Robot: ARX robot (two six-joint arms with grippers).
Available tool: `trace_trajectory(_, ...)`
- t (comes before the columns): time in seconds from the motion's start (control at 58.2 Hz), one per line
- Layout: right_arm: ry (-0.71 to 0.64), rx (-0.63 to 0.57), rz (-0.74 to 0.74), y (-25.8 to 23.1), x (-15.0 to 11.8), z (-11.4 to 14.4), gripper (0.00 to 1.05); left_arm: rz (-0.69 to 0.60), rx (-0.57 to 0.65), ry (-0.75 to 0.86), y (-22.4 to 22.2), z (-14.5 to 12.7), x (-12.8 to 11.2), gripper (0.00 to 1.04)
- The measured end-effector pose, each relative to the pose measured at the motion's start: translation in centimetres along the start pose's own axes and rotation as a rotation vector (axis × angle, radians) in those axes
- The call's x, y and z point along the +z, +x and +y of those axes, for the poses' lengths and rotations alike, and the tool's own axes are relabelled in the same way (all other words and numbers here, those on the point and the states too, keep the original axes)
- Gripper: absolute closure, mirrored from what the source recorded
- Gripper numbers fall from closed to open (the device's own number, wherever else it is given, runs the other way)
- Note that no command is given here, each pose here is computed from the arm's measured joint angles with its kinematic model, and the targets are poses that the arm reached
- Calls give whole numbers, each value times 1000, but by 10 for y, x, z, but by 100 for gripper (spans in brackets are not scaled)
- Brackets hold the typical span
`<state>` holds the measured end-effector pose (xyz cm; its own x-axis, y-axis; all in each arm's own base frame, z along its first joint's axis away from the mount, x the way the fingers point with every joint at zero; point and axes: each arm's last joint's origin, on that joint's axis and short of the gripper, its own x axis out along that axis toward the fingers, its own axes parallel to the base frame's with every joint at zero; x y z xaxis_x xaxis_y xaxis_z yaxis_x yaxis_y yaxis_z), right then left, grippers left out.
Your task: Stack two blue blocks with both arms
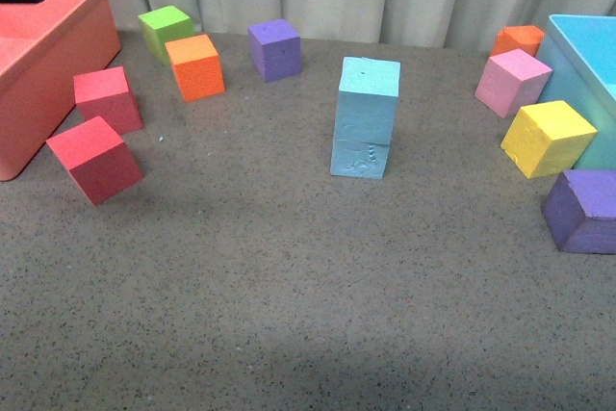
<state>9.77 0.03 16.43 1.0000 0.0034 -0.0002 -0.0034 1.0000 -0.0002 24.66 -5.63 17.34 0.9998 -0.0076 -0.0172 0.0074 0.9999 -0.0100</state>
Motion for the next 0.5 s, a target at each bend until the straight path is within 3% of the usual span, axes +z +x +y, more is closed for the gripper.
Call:
trace_trajectory(0.258,0,1,0,0,0,0,10,4,9,5,-42,27,-14,101)
trace_trajectory(0.498,0,0,0,0,0,0,10,-3,2,3,-68,39,-12,101)
